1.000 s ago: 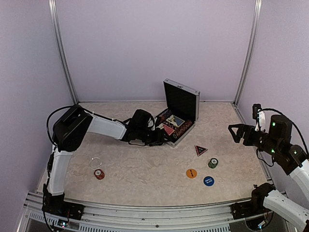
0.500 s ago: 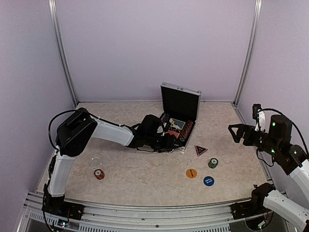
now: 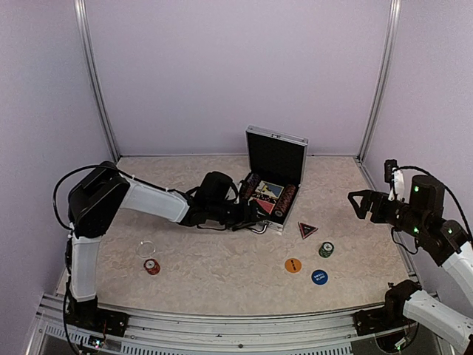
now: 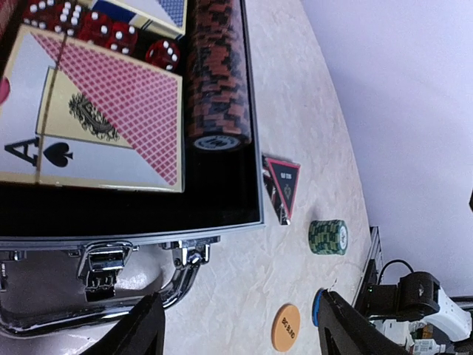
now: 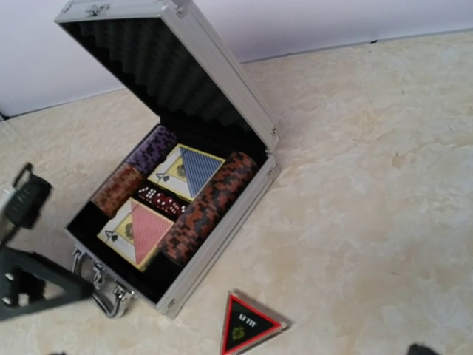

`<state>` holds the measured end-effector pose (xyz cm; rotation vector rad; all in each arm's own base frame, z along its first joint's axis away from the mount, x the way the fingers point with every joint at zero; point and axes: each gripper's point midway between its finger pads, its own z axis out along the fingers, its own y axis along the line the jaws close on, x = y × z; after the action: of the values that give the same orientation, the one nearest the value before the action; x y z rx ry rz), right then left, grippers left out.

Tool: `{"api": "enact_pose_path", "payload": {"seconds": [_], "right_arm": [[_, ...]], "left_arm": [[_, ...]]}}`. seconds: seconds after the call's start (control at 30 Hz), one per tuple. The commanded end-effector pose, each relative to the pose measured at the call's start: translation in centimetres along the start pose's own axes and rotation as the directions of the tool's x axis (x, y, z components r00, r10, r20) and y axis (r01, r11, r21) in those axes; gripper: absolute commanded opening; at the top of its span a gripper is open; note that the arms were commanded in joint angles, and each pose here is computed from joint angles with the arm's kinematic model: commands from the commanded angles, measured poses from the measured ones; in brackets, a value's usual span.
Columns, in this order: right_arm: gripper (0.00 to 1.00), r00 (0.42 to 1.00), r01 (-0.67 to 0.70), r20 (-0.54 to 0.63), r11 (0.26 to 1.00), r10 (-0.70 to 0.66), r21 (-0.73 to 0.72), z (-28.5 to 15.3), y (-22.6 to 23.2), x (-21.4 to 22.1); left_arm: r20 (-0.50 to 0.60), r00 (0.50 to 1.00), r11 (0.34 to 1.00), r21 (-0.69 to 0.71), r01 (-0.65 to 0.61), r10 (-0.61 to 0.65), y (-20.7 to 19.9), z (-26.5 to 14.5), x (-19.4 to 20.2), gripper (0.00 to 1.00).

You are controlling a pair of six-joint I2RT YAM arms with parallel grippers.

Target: Pack up texas hold em set

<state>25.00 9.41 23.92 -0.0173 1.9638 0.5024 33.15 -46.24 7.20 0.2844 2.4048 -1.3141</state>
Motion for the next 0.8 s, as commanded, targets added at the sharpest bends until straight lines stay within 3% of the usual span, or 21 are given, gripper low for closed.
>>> {"api": "enact_pose_path", "payload": {"seconds": [0.0,0.23,0.4,0.57,0.7,0.77], "right_arm": [[1.00,1.000,-0.001,-0.006,1.000,0.001,-0.001,0.1,0.1,0.2],[0.99,1.000,-0.021,-0.021,1.000,0.021,0.010,0.7,0.0,0.1],[0.89,0.997,-0.064,-0.044,0.998,0.064,0.010,2.2,0.1,-0.1],[0.62,0.994,-0.093,-0.063,0.996,0.092,-0.014,4.5,0.6,-0.2],[0.25,0.990,-0.102,-0.097,0.995,0.100,-0.014,6.8,0.6,0.3],[0.16,0.989,-0.103,-0.109,0.995,0.102,-0.006,8.0,0.5,0.4]], "left_arm": [[0.085,0.996,0.998,0.053,-0.035,0.031,-2.4,-2.7,-2.8,0.70],[0.172,0.985,0.998,0.058,-0.039,0.029,-2.6,-6.6,-5.4,0.74],[0.223,0.974,0.998,0.047,-0.040,0.028,-2.0,-8.8,-7.5,0.76],[0.245,0.969,0.998,0.037,-0.049,0.038,-2.0,-10.0,-7.7,0.82],[0.247,0.969,0.998,0.045,-0.040,0.027,-1.8,-10.5,-6.5,0.88],[0.253,0.967,0.998,0.057,-0.038,0.022,-1.9,-10.8,-5.8,0.94]]}}
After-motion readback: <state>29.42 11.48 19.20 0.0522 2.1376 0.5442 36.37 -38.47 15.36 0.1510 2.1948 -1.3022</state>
